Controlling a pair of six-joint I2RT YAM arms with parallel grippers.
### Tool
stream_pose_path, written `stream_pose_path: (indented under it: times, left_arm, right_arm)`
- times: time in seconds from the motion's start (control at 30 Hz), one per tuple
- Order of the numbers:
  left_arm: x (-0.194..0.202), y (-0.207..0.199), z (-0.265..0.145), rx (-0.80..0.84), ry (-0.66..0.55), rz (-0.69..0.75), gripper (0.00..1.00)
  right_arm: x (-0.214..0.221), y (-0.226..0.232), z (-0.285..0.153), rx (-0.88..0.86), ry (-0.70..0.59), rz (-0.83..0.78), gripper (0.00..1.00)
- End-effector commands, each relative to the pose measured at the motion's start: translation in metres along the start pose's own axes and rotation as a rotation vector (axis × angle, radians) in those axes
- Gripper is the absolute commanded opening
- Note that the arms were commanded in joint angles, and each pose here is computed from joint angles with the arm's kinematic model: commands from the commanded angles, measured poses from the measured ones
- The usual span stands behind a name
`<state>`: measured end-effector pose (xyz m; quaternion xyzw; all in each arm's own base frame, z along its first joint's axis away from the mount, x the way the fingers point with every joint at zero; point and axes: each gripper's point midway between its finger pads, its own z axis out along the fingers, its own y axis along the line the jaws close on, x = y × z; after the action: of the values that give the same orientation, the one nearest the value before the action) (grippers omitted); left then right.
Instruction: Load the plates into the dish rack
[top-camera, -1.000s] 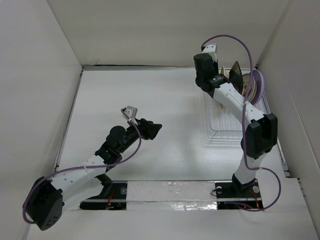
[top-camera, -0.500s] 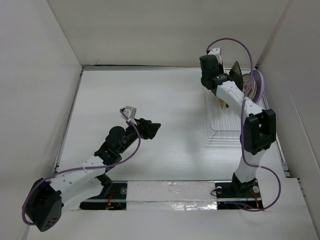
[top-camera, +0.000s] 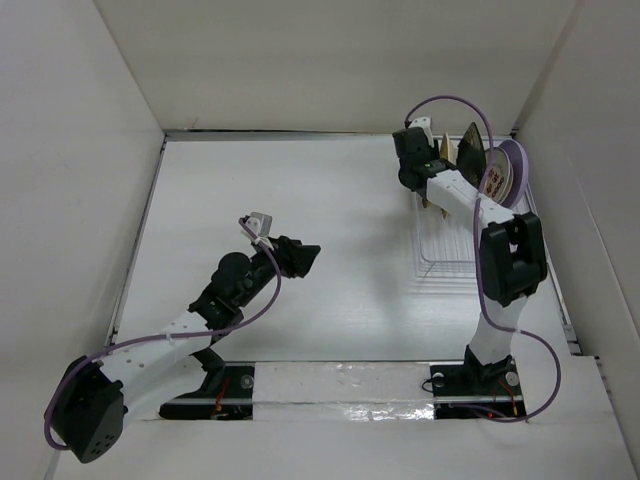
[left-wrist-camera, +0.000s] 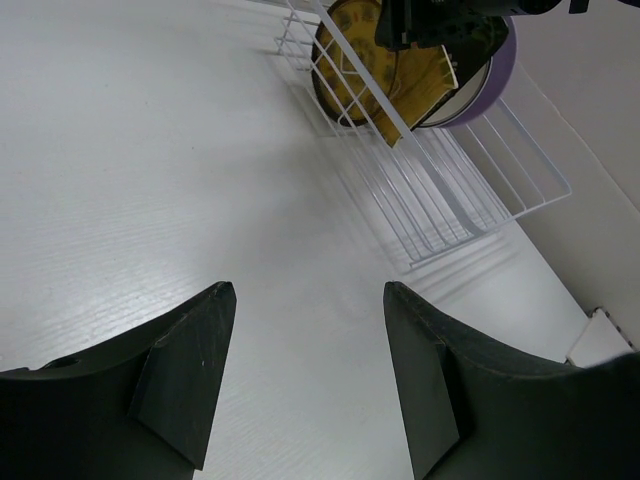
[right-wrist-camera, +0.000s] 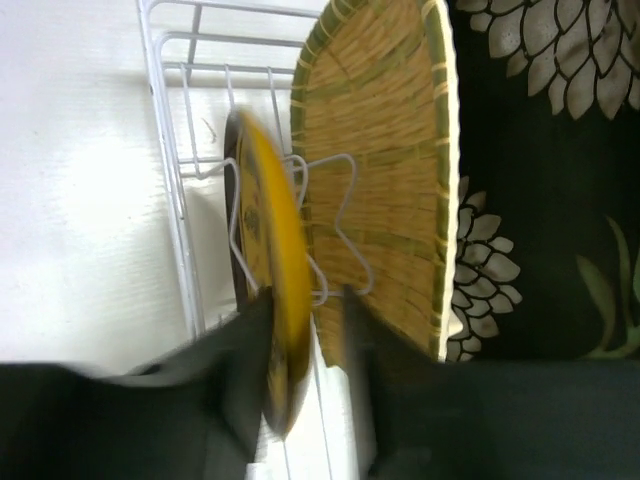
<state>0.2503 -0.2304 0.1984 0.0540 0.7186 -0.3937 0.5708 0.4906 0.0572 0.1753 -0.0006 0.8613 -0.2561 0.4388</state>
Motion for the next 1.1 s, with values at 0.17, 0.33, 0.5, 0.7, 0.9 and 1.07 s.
stream_pose_path:
  times: [0.17,0.33,0.5,0.7,0.9,1.07]
  left_arm:
    - [-0.008,0.001,0.003,-0.006,-0.042,0.034,0.58]
    - [-0.008,0.012,0.006,-0.053,-0.054,0.046,0.58]
    - [-0.011,0.012,0.009,-0.067,-0.054,0.029,0.59]
    - [-0.042,-0.005,-0.007,-0.055,-0.112,-0.043,0.59]
    - [-0.085,-0.022,-0.038,-0.041,-0.217,-0.103,0.61]
    - [-0.113,-0.039,-0.066,-0.004,-0.282,-0.122,0.61]
  right_arm:
    - [-0.063,-0.028,-0.053,-0.05,-0.169,0.232,0.57]
    - [-0.081,-0.05,-0.131,-0.192,-0.316,0.383,0.58]
    - [-0.06,-0.013,-0.218,-0.609,-0.446,0.511,0.04]
    - [-0.015,0.033,-0.311,-1.026,-0.524,0.586,0.0]
    - [0.004,0.03,-0.344,-1.131,-0.556,0.582,0.44]
    - [0.009,0.021,-0.351,-1.137,-0.583,0.584,0.55]
